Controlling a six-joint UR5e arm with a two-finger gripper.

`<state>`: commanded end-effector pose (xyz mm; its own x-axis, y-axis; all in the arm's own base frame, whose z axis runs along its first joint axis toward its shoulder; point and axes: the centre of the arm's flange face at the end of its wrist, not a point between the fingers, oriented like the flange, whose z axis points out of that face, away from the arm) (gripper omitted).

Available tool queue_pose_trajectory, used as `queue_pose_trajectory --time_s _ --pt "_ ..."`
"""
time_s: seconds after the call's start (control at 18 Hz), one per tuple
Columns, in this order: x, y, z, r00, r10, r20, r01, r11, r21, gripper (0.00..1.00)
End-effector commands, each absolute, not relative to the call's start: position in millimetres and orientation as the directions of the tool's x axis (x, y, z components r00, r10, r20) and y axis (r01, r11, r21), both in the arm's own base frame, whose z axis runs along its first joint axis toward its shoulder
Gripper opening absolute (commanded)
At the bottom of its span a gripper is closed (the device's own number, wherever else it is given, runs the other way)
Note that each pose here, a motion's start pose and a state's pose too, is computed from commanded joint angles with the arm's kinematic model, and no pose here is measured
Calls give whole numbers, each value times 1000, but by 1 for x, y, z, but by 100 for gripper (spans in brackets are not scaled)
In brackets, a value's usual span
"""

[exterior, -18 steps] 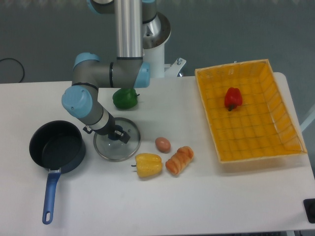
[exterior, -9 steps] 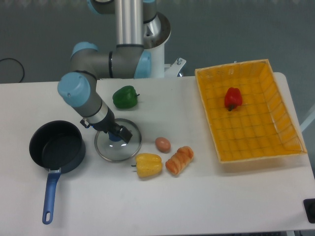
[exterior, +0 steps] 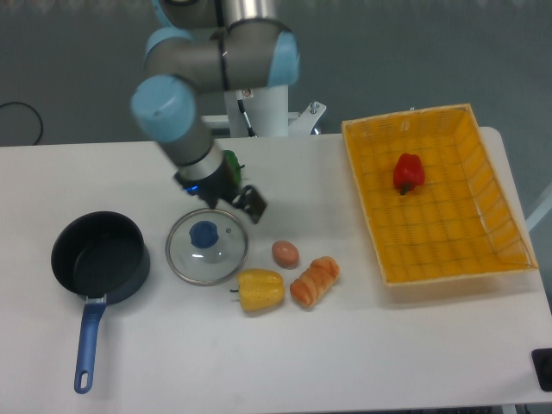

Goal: Place the lid on the table

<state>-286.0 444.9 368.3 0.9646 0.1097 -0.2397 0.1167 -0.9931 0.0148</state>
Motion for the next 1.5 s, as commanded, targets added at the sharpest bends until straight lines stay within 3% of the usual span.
queue_pose_trajectory --time_s 0.39,0.67,0.78,0.94,1.5 --pt "-373 380 381 979 31 -203 35 -999 12 100" --pt "-428 351 365 978 -163 -129 -161 -987 27 100" --pt "-439 342 362 957 -262 -122 -259 -965 37 100" --pt "-441 341 363 851 -512 -117 -507 -859 71 100" --pt "-455 353 377 792 -592 -147 -590 -805 65 100"
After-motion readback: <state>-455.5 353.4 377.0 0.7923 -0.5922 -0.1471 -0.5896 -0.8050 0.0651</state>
